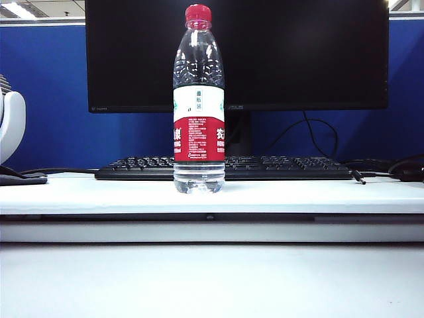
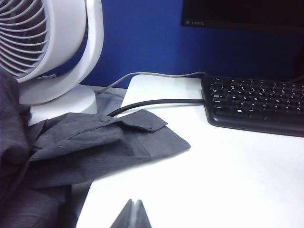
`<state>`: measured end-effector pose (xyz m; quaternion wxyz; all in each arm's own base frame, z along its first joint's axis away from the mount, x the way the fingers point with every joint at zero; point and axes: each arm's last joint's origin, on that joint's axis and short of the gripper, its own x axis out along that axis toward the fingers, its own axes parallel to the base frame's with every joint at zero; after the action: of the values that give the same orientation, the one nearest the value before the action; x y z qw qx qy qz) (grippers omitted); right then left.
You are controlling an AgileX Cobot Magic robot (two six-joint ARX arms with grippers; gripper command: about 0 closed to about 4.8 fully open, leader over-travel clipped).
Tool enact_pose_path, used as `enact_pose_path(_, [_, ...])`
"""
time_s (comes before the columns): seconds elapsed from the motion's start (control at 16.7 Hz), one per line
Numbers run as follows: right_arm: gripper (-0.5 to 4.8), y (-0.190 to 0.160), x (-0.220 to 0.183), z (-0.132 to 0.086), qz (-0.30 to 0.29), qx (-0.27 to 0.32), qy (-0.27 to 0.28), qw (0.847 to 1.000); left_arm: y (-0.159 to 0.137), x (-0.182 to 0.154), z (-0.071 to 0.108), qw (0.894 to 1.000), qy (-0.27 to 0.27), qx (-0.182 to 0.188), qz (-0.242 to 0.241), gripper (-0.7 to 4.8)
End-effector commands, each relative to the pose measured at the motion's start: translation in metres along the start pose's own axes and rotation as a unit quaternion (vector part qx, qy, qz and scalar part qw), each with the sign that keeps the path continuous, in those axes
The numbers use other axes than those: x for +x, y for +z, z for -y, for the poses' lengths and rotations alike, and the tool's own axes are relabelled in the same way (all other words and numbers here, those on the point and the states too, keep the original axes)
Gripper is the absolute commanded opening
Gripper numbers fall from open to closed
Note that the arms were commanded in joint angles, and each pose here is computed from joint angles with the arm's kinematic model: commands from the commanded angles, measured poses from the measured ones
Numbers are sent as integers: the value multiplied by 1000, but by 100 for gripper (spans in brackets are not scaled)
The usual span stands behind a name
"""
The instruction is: Unscrew the cap from the plastic bottle on the table.
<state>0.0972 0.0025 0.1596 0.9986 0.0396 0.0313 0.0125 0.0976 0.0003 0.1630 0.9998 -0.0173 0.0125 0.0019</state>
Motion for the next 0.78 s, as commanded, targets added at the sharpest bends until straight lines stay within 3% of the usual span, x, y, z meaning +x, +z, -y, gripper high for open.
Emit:
enact_pose_path(0.06, [-7,-1,0,-1,5,44,11,999,4,0,0,1000,-3,0,19,-5])
enact_pose_path(0.24, [-7,-1,0,-1,4,46,14,999,5,0,3,998,-50,2,22,-5])
enact_pose_path(0.42, [-7,-1,0,-1,2,88,23,996,7,-1,5,996,-82,6,36,-5])
enact_pose_path(0.48, [-7,-1,0,-3,-2,100,55,993,9,-2,8,991,-129,-1,41,-5])
enact_pose_path(0.6, [-7,3,-1,-7,5,116,123,986,12,-4,13,974,-222,-28,47,-4])
enact_pose_path(0.66, [-5,12,-3,-12,30,141,205,968,20,-7,21,953,-291,-42,77,21])
enact_pose_path(0.78, [13,26,-7,-15,85,146,257,952,36,-15,30,921,-355,-65,149,122])
